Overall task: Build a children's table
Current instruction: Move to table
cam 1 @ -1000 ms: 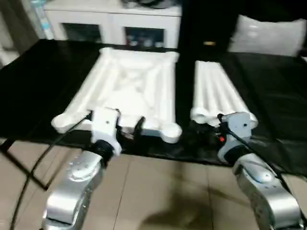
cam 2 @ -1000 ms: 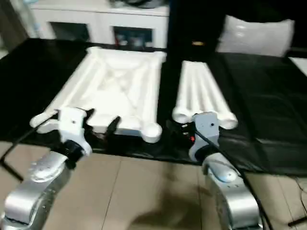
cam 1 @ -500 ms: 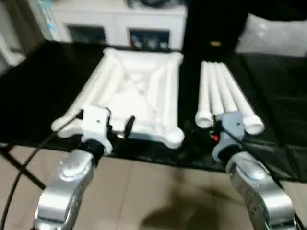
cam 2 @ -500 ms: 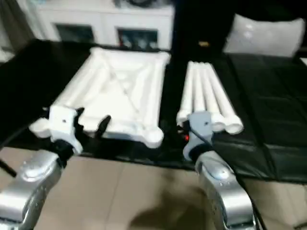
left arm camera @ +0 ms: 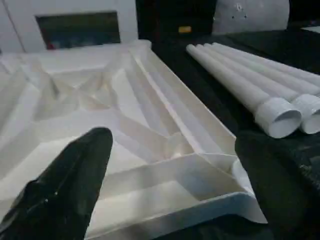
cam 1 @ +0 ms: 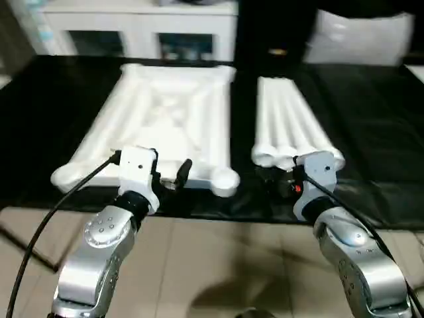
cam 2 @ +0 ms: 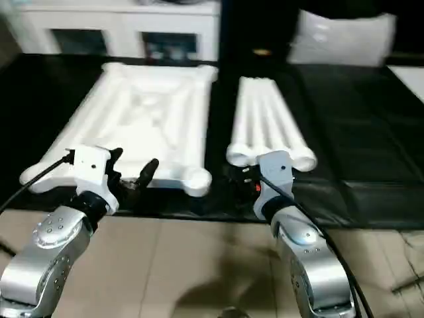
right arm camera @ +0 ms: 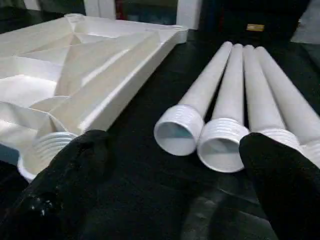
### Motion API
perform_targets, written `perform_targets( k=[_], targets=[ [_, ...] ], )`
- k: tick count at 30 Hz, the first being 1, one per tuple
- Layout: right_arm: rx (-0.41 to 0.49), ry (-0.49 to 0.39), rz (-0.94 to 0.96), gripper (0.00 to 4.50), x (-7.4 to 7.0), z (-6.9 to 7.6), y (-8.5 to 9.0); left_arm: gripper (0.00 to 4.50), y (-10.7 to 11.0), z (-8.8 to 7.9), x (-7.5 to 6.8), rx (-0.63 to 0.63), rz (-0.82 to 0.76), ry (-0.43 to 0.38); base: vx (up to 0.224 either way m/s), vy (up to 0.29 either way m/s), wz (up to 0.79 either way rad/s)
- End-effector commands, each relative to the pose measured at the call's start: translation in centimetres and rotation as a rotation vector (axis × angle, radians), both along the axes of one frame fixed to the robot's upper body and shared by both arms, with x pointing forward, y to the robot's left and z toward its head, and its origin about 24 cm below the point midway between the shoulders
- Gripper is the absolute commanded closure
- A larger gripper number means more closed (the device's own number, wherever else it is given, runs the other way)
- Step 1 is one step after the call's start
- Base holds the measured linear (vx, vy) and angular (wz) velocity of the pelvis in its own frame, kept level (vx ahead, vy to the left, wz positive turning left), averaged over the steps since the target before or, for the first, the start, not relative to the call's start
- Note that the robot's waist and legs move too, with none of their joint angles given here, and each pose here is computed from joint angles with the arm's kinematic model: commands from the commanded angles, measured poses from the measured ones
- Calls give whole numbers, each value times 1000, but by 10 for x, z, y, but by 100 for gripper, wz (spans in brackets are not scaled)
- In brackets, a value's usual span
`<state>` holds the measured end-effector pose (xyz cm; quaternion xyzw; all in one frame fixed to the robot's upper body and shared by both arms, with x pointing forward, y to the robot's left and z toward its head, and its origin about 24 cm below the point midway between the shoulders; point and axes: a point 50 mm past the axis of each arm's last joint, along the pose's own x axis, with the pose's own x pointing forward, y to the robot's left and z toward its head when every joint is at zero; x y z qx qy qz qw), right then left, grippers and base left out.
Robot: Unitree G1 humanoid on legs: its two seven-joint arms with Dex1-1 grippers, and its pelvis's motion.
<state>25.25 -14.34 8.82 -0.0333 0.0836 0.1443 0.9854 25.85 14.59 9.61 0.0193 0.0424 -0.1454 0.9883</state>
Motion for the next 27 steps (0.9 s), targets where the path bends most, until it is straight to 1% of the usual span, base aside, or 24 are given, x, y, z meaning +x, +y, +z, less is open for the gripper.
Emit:
perform_targets(
  k=[1, 7, 8, 11, 13, 15, 16, 18, 19, 20, 23, 24, 27],
  targets=[
    [0, -15, 16, 0, 2, 4, 3, 7, 9, 1, 1, -5, 56, 0, 0, 0, 0],
    [13, -9, 48, 0, -1, 5, 7, 7, 11, -1, -4, -6, 67, 9, 11, -2, 1],
    [18, -5, 57, 0, 0, 5, 9, 7, 12, -2, -7, -5, 72, 14, 95, -3, 6],
    [11, 32, 29, 0, 1, 3, 7, 7, 12, -3, -10, -2, 73, 21, 95, 5, 7],
    [12, 24, 29, 0, 2, 3, 7, 7, 13, -4, -10, -2, 74, 23, 107, 18, 9],
    [-10, -15, 32, 0, 4, 6, 5, 7, 14, -4, -12, -1, 77, 25, 126, 32, 10],
    [-15, -19, 32, 0, 4, 6, 4, 7, 14, -4, -12, -1, 77, 25, 149, 36, 13],
    [-25, -8, 55, 0, 4, 5, 6, 7, 13, -4, -13, 3, 66, 24, 141, 24, 16],
    [-1, 12, 67, 0, 3, 4, 7, 7, 11, -3, -13, 7, 53, 20, 119, 17, 14],
    [2, 13, 70, 0, 3, 4, 8, 7, 10, -2, -14, 5, 42, 18, 108, 2, -25],
    [4, 3, 81, 0, 3, 7, 10, 7, 9, -2, -14, 5, 32, 19, 102, 18, -47],
    [-5, -13, 86, 0, 3, 9, 11, 7, 9, -3, -15, 5, 25, 21, 33, 3, -22],
    [-9, -15, 82, 0, 2, 9, 11, 7, 8, -4, -16, 15, 9, 29, 97, -39, -1]
  ],
)
